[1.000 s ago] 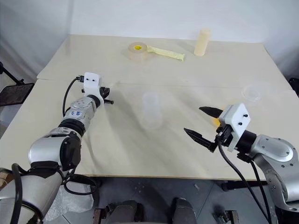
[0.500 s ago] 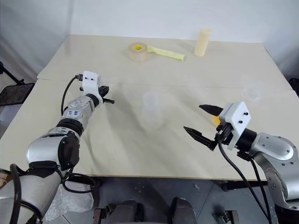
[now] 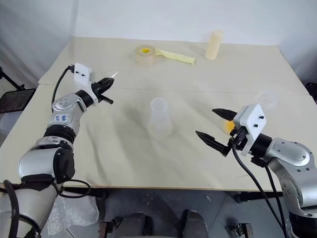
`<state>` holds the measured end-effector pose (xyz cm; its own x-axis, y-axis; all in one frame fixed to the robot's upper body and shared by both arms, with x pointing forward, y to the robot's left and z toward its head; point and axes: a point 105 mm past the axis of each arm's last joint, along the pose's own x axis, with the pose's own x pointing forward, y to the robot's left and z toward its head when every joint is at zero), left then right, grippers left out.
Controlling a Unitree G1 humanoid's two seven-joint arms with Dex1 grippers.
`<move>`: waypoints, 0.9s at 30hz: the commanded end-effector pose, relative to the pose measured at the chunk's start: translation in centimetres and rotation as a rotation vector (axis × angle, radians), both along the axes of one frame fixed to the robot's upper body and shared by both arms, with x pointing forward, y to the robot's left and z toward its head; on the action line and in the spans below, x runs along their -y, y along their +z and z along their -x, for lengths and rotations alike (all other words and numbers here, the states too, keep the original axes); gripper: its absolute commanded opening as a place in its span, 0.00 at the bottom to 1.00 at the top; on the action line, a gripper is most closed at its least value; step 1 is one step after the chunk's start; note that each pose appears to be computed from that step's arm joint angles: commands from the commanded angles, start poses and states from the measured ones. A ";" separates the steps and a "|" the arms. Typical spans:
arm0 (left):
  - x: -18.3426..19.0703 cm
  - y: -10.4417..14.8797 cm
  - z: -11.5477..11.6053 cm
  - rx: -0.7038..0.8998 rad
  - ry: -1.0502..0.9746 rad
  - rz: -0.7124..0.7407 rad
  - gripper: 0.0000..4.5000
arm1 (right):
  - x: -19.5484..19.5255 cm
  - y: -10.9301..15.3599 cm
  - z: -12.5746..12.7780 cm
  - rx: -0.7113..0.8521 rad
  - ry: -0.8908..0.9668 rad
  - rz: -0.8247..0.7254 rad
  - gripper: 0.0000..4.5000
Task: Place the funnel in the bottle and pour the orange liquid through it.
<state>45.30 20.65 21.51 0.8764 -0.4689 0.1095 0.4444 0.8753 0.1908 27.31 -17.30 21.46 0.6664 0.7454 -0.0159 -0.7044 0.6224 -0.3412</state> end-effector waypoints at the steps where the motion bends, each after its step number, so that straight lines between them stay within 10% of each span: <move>1: 0.0 2.2 1.7 0.088 -0.084 0.024 0.01 | -0.4 0.3 0.6 0.014 0.047 -0.012 1.00; 15: 2.2 2.8 11.0 0.069 -0.264 0.193 0.01 | -0.7 0.1 0.3 0.004 0.077 -0.025 1.00; 27: 2.4 6.3 13.5 0.102 -0.496 -0.112 0.01 | -1.2 0.3 -0.1 -0.020 0.145 -0.074 1.00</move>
<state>32.35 18.81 26.99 0.5919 -0.7972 0.1190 0.7469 0.5980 0.2909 27.78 -16.56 20.97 0.5807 0.8141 -0.0013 -0.7825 0.5577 -0.2768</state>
